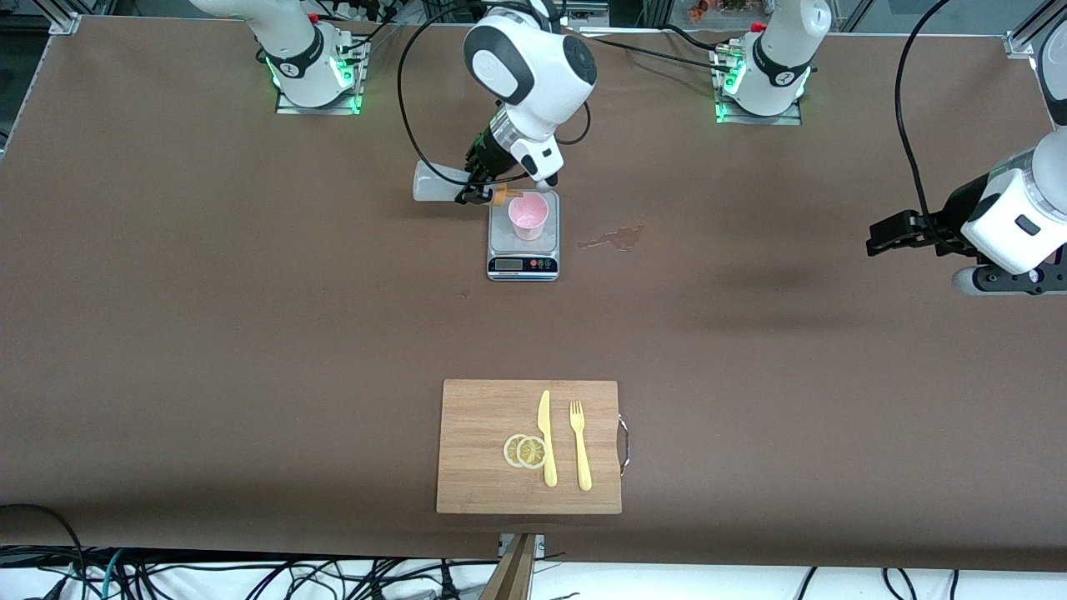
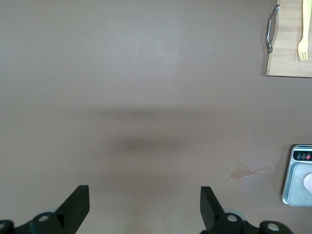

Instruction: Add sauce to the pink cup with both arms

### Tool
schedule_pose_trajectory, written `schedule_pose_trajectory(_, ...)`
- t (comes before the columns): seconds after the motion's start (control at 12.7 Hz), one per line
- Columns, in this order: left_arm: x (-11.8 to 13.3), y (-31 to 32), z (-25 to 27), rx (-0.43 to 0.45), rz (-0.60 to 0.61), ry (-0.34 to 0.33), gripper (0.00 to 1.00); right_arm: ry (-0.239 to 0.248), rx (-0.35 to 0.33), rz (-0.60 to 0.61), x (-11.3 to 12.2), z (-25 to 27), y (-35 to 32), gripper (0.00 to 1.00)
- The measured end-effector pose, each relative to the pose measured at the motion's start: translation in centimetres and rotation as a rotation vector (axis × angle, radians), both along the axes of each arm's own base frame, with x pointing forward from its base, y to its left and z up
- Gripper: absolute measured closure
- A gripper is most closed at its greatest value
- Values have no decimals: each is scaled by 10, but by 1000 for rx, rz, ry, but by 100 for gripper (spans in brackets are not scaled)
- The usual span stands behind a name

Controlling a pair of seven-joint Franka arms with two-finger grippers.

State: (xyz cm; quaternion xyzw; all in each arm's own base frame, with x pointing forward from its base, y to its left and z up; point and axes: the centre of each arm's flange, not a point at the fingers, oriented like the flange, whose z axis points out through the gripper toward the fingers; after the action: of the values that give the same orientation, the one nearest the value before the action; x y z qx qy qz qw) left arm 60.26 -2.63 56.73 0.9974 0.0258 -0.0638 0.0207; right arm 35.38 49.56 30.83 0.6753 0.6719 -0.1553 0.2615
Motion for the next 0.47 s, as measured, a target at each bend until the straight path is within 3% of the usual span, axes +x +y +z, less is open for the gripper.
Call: schedule_pose_trajectory(0.47, 0, 0, 0, 0, 0, 0, 0, -10, -4, -37, 17, 0, -12, 66)
